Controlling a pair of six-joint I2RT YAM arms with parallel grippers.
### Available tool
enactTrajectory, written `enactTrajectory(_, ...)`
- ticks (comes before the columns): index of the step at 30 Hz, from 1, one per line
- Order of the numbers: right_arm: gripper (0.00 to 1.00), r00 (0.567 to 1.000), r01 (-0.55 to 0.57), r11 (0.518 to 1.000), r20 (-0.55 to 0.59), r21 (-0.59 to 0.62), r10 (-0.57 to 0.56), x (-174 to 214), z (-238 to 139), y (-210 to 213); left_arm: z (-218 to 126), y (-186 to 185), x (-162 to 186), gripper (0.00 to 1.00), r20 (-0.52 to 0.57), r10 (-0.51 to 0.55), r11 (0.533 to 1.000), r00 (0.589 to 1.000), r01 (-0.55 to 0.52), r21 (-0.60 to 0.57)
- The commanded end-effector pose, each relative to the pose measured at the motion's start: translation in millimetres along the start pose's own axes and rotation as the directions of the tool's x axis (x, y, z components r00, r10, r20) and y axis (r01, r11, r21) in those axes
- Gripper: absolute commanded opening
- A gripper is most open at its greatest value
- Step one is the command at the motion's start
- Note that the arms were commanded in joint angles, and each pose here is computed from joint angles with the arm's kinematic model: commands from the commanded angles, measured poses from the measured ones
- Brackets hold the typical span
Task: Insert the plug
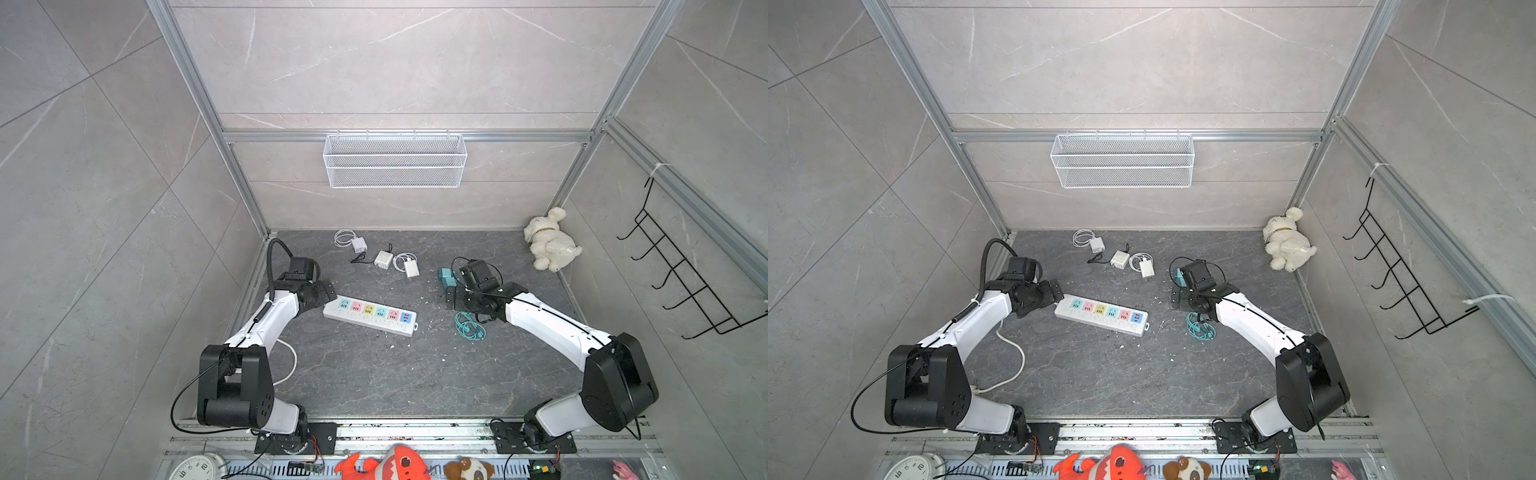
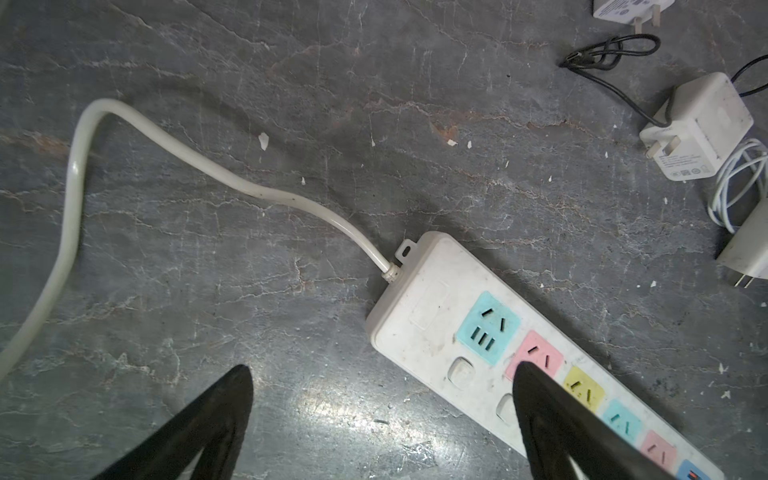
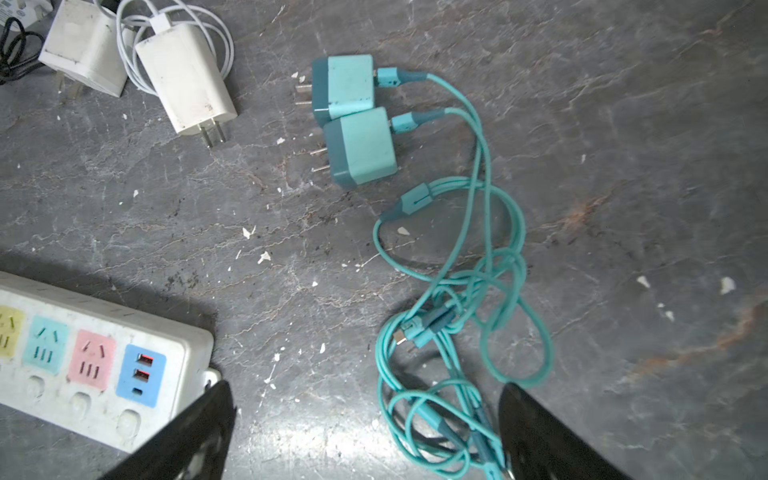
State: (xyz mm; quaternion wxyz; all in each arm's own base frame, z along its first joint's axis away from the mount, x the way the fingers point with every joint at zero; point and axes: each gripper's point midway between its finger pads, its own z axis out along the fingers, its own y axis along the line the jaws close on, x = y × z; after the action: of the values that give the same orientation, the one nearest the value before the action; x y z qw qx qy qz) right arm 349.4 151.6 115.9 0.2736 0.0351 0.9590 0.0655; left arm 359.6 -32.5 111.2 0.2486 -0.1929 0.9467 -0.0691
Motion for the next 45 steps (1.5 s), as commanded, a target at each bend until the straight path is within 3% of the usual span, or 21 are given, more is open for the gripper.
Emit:
enactTrajectory(1, 0.99, 0.998, -0.028, 0.999, -0.064, -0.020, 0.026, 10, 4, 13, -2, -14, 3, 1.00, -0.036, -0.028, 0.998, 0.999, 0.030, 0.052)
enactTrajectory(11, 0.99, 0.992, 0.007, 0.998, -0.122, -0.059, -0.014, 28, 19, 47, 27, -21, -13, 1.00, -0.056, -0.090, 0.996, 0.994, 0.091, 0.019)
enactTrajectory(27, 0.98, 0.984, 0.057, 0.994, -0.160, -0.096, -0.072, 35, 28, 60, 80, -16, -18, 1.00, -0.114, -0.172, 0.983, 0.978, 0.163, -0.090)
enactTrajectory(36, 0.99, 0.982, 0.078, 0.993, -0.167, -0.087, -0.091, 38, 30, 56, 91, -20, 8, 0.99, -0.185, -0.181, 0.981, 0.966, 0.164, -0.106)
enactTrajectory(45, 0.99, 0.984, 0.067, 0.997, -0.161, -0.042, -0.072, 19, 36, 39, 89, -73, 64, 0.95, -0.270, -0.070, 0.997, 0.960, 0.057, -0.056)
